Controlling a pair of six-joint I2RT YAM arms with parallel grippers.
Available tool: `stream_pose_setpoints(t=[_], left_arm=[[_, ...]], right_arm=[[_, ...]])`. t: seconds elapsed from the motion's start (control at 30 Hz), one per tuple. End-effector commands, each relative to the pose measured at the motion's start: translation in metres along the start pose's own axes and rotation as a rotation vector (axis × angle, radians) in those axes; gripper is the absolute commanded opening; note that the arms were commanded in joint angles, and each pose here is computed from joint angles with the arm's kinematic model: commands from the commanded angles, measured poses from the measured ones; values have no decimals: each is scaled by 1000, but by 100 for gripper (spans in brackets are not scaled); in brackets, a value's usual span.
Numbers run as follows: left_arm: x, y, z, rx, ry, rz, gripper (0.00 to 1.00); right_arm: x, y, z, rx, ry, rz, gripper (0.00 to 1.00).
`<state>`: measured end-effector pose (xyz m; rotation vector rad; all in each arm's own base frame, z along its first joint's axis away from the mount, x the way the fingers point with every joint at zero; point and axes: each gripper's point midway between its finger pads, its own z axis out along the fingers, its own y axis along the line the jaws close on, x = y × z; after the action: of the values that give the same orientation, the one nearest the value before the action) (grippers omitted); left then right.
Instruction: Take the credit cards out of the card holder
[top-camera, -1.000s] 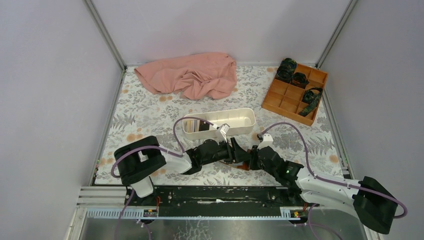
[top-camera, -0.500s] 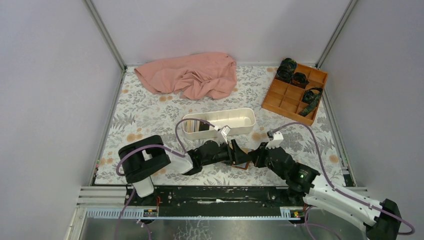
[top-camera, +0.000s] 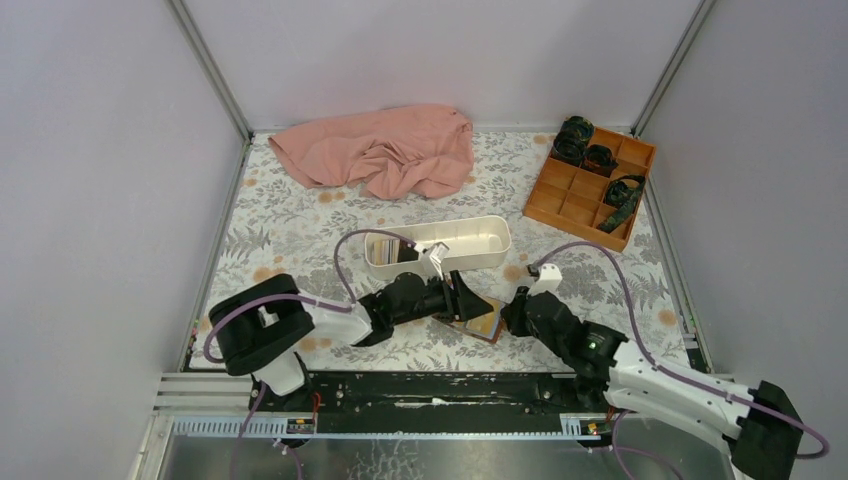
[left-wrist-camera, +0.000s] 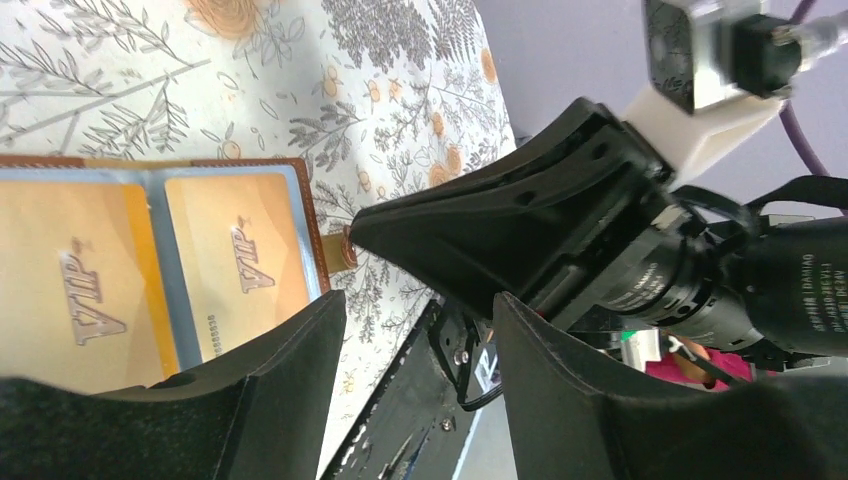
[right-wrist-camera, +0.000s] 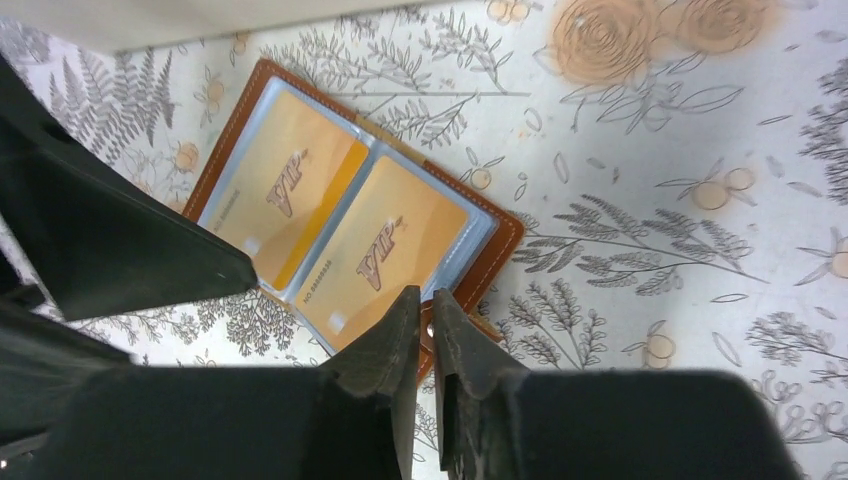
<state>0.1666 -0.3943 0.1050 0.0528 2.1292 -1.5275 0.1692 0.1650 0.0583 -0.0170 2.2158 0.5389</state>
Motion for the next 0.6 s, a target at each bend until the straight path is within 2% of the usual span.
stream_pose_setpoints(t=[0.0,0.03,0.07,0.33,0.57], left_arm=[[-10,11,-9,-62,-11,77,63],[-9,13,-9,-77,0,89,63],[-9,14,-8,-93,13,103,63],[3,35,-2,-168,84,113,67],[10,55,3,-237,111,99,70]], right_arm=[[-11,27,9,-88,-32,32,10],[-7,25,13,-82,-26,30,3],[-6,25,16,-80,-25,33,0],[18,16,27,-58,33,28,0],[18,2,24,-21,1,30,0]])
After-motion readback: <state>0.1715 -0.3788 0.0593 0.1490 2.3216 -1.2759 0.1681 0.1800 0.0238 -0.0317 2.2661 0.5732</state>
